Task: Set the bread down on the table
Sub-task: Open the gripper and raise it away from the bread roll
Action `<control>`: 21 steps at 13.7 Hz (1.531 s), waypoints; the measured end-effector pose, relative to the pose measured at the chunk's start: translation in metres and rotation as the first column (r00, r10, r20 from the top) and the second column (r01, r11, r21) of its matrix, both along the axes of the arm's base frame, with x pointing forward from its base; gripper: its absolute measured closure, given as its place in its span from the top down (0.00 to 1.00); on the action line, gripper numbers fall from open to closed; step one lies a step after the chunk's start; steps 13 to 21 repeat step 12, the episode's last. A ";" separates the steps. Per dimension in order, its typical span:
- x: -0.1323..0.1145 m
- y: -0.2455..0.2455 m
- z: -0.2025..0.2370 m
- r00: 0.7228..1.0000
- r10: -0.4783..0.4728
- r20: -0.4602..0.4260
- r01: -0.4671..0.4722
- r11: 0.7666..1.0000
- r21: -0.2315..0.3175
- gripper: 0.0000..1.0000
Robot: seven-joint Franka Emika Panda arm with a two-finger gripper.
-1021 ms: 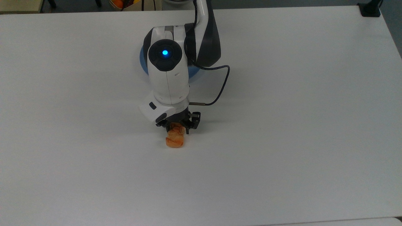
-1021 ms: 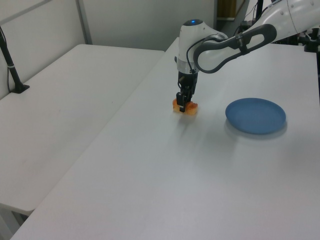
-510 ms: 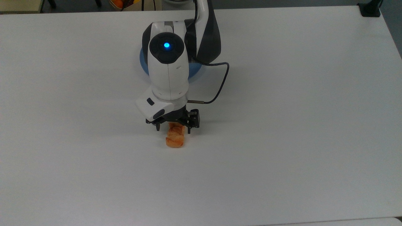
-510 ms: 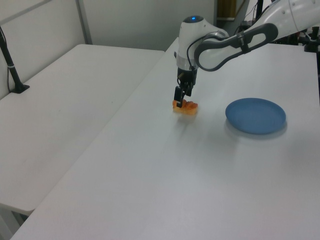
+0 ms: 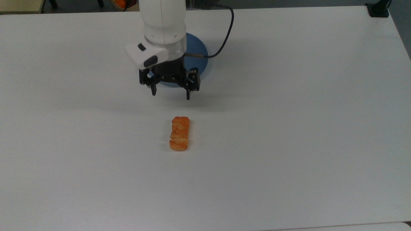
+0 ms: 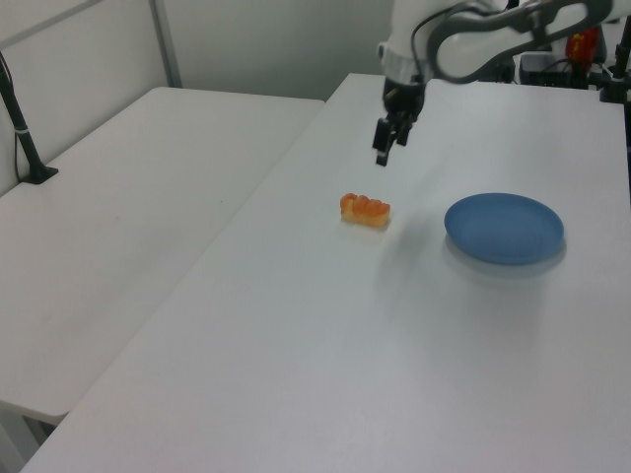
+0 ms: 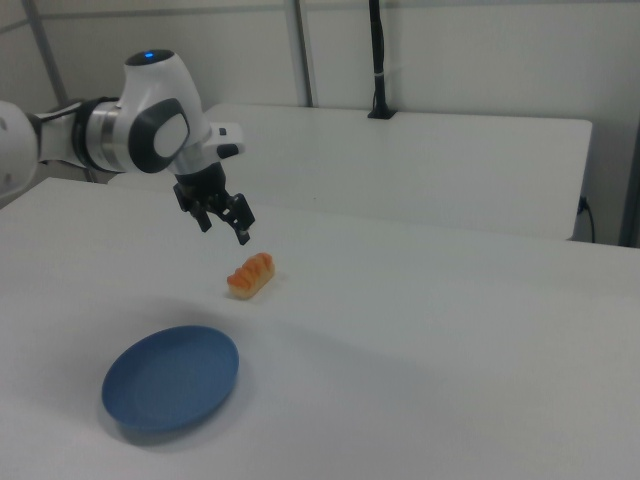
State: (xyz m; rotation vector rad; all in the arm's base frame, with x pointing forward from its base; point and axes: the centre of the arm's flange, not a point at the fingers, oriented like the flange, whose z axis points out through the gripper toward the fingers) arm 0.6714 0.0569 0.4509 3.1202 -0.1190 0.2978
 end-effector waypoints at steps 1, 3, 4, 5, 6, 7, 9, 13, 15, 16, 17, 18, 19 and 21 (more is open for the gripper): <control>-0.014 -0.003 0.009 1.000 -0.016 -0.013 0.016 1.000 0.004 1.00; -0.047 -0.012 0.027 0.996 -0.043 -0.076 0.043 0.999 -0.005 1.00; -0.057 -0.013 0.033 0.994 -0.049 -0.094 0.048 0.999 -0.010 1.00; -0.066 -0.014 0.038 0.993 -0.052 -0.104 0.051 0.999 -0.013 1.00; -0.078 -0.016 0.042 0.992 -0.054 -0.112 0.053 0.998 -0.017 1.00; -0.084 -0.017 0.043 0.992 -0.056 -0.115 0.054 0.998 -0.018 1.00; -0.098 -0.020 0.042 0.990 -0.061 -0.125 0.059 0.998 -0.022 1.00; -0.108 -0.021 0.041 0.989 -0.063 -0.134 0.060 0.998 -0.025 1.00; -0.108 -0.021 0.041 0.989 -0.063 -0.134 0.060 0.998 -0.025 1.00; -0.108 -0.021 0.041 0.989 -0.063 -0.134 0.060 0.998 -0.025 1.00; -0.108 -0.021 0.041 0.989 -0.063 -0.134 0.060 0.998 -0.025 1.00; -0.108 -0.021 0.041 0.989 -0.063 -0.134 0.060 0.998 -0.025 1.00; -0.108 -0.021 0.041 0.989 -0.063 -0.134 0.060 0.998 -0.025 1.00; -0.108 -0.021 0.041 0.989 -0.063 -0.134 0.060 0.998 -0.025 1.00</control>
